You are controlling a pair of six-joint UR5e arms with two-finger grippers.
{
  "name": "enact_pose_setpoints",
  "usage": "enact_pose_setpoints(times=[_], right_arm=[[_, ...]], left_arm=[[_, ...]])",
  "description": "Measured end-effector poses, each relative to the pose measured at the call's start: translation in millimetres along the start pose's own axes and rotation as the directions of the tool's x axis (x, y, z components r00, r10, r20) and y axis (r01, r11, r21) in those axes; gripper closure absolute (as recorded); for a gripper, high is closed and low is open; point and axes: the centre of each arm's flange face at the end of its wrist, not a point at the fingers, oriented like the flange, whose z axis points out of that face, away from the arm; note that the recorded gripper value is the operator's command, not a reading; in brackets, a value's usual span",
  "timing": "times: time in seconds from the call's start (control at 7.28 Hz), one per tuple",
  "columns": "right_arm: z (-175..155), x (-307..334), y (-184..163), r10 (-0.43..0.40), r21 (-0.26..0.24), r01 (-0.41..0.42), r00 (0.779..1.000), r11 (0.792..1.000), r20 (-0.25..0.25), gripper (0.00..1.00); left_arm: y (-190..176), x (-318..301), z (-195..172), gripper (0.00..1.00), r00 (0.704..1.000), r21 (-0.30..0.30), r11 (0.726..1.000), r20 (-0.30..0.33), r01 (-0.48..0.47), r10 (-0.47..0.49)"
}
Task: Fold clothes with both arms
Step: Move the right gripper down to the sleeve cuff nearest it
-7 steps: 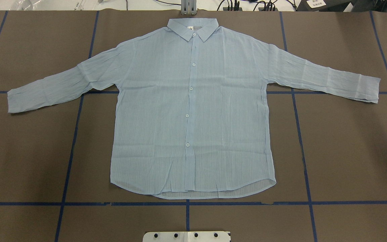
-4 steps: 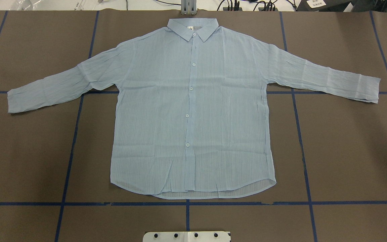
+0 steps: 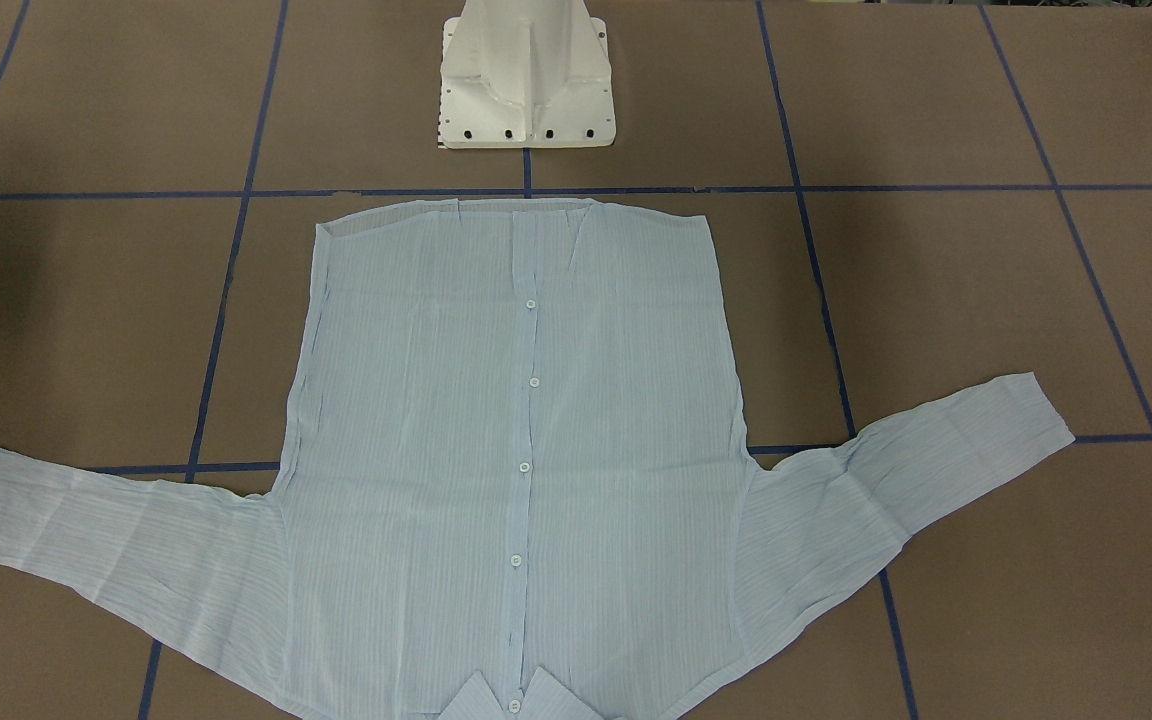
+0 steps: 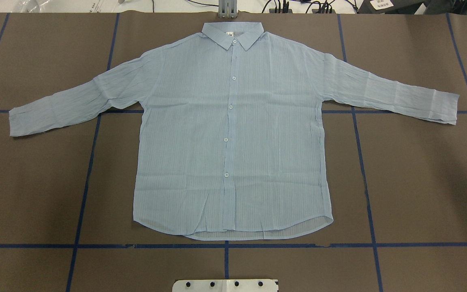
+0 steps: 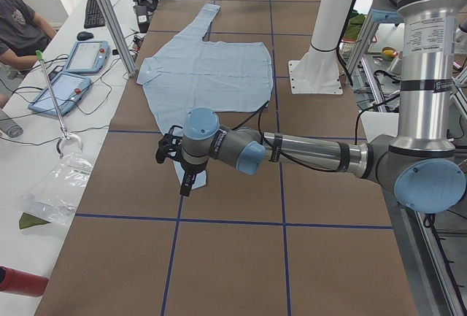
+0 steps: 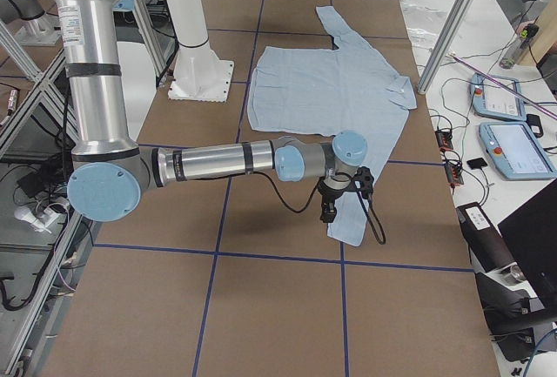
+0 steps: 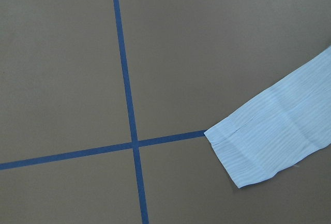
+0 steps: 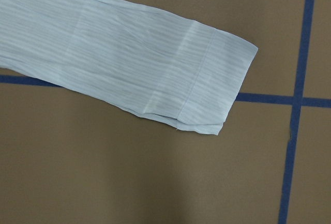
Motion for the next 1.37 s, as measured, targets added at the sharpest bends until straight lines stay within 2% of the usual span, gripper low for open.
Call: enact_pose_setpoints(times=[0.27,0.55,0.96,1.37], right_arm=[[36,15,-40,0.011,0.006,-0.011,1.000,1.000,0.002,0.05],[53,23,-77,-0.041,0.026,0.042,0.999,0.999,-0.008,0.07],[58,18,-98,-0.173,0.039,0.176,0.983,0.984,-0.060,0.10],[68,27,-109,-0.244,0.013,0.247,0.964,0.969,-0.108,0.13]], left_arm=[[-1,3,1,0.00,1.000,0.010,1.000,-0.018,-0.014,0.014],[-2,5,3,0.01,1.000,0.011,1.000,-0.028,0.012,-0.012],[-24,14,10,0.01,0.999,0.011,1.000,-0.037,0.013,-0.012],[-22,11,17,0.00,0.999,-0.006,1.000,-0.036,0.022,-0.022]])
